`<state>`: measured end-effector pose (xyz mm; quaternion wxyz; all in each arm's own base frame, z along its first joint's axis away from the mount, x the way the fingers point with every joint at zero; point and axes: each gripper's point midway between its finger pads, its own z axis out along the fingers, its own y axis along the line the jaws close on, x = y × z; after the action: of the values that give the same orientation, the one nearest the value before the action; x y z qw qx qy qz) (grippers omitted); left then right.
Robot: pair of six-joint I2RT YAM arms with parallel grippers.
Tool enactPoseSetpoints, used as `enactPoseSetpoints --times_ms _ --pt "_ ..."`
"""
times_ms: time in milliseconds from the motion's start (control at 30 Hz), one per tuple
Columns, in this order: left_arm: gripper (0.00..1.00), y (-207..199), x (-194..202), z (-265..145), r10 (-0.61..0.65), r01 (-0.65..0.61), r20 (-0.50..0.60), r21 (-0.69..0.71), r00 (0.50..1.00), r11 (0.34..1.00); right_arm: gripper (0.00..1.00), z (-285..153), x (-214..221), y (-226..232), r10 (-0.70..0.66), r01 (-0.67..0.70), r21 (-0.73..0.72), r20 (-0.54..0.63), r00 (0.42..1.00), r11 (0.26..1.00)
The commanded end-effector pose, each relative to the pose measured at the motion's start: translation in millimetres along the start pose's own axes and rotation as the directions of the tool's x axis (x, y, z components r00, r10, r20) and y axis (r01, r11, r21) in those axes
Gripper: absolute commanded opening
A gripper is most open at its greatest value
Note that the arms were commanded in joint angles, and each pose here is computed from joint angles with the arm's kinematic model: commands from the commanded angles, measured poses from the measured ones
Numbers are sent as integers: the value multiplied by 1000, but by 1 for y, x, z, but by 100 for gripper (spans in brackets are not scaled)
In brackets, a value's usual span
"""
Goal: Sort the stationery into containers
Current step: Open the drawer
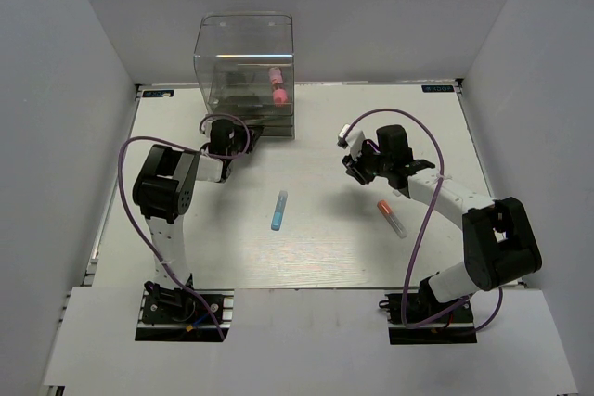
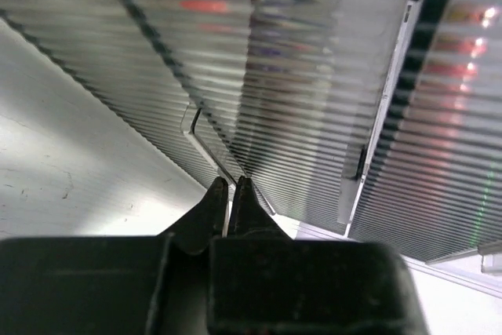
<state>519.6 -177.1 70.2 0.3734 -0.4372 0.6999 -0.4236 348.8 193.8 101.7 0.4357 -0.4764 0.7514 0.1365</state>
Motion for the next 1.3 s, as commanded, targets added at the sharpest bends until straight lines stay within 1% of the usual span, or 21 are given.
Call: enactPoseSetpoints --times_ms 0,267,300,333,433,633,667,700,733,767,800,833,867,900,1000,1067,1100,1167,1200,1233,1267 --pt "0 15 -8 -1 31 -30 40 -27 999 999 40 -4 -3 0 -4 4 3 20 1000 1000" --pt "0 23 5 -21 34 -34 2 -21 999 999 40 -4 -1 0 -8 8 4 16 1000 1000" --pt "0 30 7 -26 33 -33 -2 -37 999 999 40 -4 1 0 -4 4 6 11 1000 1000" --pt "0 25 12 -31 37 -37 -16 -19 999 999 40 -4 1 -1 -2 2 8 10 1000 1000" --pt "0 35 18 -40 44 -46 -42 -37 998 998 41 -4 2 -1 3 -3 7 9 1000 1000" --pt "0 41 21 -53 50 -54 -60 -69 997 996 46 -4 1 0 12 -12 3 12 1000 1000" --pt "0 36 21 -54 51 -54 -57 -59 997 997 46 -4 1 0 11 -11 2 9 1000 1000" --pt "3 40 23 -55 58 -63 -73 -70 996 996 46 -4 1 -1 12 -12 5 9 1000 1000" --pt "8 38 23 -57 58 -63 -73 -70 996 996 46 -5 1 -2 11 -11 8 10 1000 1000" --pt "28 37 25 -56 55 -62 -90 -83 994 995 47 -5 1 -2 10 -10 8 8 1000 1000" --pt "39 34 28 -57 67 -77 -112 -82 991 994 49 -5 0 -1 10 -10 5 9 1000 1000" --pt "45 26 26 -56 102 -110 -113 -71 988 991 49 -6 -1 -2 10 -10 7 14 1000 1000" --pt "50 31 27 -58 110 -123 -125 -106 986 987 50 -6 -1 -1 9 -9 0 17 1000 1000" --pt "58 31 27 -61 122 -137 -129 -113 984 984 52 -6 0 -2 4 -4 0 16 1000 1000" --pt "62 21 23 -68 164 -178 -124 -111 979 978 57 -8 3 3 2 -2 -31 2 1000 1000" --pt "62 17 22 -74 199 -213 -129 -110 971 971 59 -8 3 7 3 -3 -61 -1 1000 998" --pt "62 25 23 -80 206 -228 -147 -148 967 962 61 -9 2 7 -21 21 -70 -1 1000 997" --pt "63 17 20 -92 261 -282 -149 -146 954 948 61 -10 4 11 -29 28 -105 -14 999 994" --pt "63 27 21 -101 273 -306 -177 -191 945 933 61 -11 4 10 -63 61 -110 -15 998 992" --pt "63 23 20 -110 293 -327 -185 -193 938 925 61 -12 8 10 -63 60 -117 -26 998 991" --pt "63 29 19 -116 312 -352 -197 -219 929 910 61 -14 8 7 -73 69 -115 -31 997 991"
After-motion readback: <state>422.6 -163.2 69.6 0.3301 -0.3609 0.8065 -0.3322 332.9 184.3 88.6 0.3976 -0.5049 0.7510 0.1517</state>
